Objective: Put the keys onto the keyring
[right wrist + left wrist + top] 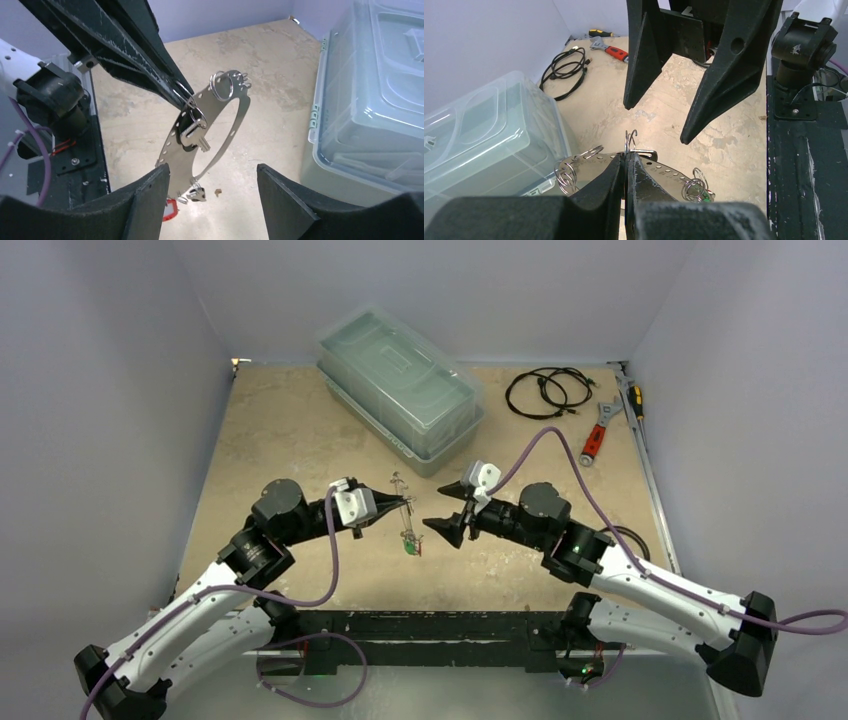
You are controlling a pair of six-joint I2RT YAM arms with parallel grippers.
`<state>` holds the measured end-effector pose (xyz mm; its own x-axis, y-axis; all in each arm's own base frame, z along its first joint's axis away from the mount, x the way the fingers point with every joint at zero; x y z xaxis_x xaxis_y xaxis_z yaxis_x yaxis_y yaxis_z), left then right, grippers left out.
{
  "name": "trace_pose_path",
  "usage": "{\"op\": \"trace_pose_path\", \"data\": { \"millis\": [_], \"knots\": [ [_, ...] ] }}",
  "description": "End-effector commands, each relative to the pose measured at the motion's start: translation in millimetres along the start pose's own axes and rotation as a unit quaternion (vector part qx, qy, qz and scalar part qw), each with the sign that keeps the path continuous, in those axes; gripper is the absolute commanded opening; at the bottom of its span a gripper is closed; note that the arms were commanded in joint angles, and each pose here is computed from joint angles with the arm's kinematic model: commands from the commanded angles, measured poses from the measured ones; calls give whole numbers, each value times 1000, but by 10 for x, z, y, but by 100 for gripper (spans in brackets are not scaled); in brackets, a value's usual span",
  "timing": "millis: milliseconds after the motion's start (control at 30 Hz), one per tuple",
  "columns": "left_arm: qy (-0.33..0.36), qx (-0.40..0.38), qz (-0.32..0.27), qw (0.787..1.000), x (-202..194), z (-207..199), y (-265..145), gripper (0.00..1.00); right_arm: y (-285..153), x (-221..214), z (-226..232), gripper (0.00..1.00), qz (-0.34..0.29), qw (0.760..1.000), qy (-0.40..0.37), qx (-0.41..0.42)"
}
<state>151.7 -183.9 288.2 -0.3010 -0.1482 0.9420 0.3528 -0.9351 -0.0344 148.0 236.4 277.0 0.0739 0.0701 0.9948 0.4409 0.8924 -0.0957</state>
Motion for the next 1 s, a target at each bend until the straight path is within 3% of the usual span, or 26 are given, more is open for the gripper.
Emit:
{"op": "trace_pose_path", "data": {
  "millis": [0,200,600,967],
  "knots": [
    [27,8,-63,998,343,83,-31,0,-35,211,20,68,-71,996,-51,19],
    [32,-17,-80,996,387,25,-41,0,-44,218,95,62,-101,990,-74,58],
    [37,-70,-105,991,431,-92,-39,0,-55,375,203,41,-132,980,-98,110],
    [30,-93,-106,989,413,-130,-7,0,-44,406,255,34,-142,976,-100,133]
  ]
}}
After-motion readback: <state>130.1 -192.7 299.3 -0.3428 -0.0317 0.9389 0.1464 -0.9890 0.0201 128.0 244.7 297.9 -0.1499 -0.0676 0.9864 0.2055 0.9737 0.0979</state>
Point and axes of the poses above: each gripper's point midway between its finger pads, its own y axis out along the fingers, its own z axis along the line the jaws close on, x = y × z, the point moved 7 cm from there along -y, back along the fingers, and after that the axes turned 4 degrees about y, right-handed, at the moved point
